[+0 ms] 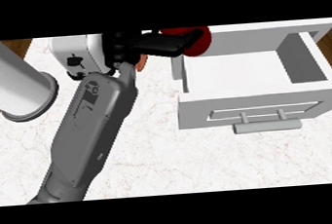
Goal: Pick up the can, place it into the drawer and close the drawer
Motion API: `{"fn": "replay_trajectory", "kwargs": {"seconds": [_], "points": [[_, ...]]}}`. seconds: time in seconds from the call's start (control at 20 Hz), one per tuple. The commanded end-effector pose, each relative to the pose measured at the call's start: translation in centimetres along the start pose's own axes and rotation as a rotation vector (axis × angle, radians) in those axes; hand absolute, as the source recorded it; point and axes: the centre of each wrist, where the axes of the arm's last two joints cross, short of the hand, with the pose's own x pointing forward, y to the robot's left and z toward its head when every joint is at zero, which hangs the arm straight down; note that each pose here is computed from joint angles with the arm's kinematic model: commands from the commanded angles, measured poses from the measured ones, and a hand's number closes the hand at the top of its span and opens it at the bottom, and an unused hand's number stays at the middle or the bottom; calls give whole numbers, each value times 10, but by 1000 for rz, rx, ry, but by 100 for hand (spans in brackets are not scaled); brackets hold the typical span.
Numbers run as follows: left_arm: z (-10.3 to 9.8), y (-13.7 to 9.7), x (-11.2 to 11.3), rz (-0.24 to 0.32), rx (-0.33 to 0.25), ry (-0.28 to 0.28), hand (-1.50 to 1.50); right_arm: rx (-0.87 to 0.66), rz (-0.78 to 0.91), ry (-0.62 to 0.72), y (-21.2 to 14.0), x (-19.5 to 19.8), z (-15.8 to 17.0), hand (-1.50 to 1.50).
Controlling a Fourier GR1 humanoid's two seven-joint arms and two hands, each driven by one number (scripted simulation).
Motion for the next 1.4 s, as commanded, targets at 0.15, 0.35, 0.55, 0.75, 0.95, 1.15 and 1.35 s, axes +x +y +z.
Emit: {"fn": "replay_trajectory", "kwargs": {"seconds": [0.15, 0.35, 0.55, 0.75, 0.95, 1.15, 1.35], "points": [[-17, -43, 16, -31, 21, -7, 150, 6, -21, -9, 4, -1, -2, -150], [-25, -57, 23, -25, -13, 10, 150, -7, -4, -5, 7, -13, -7, -150], [-28, -59, 7, -49, -21, 5, 150, 15, -17, -22, 16, -7, -10, -150], [-35, -78, 12, -51, 3, 18, 150, 45, 12, -8, 0, -2, -13, -150], [-36, -81, 1, -66, -4, 41, 150, 35, -13, -33, 9, 2, -15, -150], [-40, -86, 4, -59, -15, 57, 150, 19, -5, -20, -3, -1, -18, -150], [-34, -82, -19, -107, 16, 45, 150, 26, -23, -7, 1, 4, -6, -150]]}}
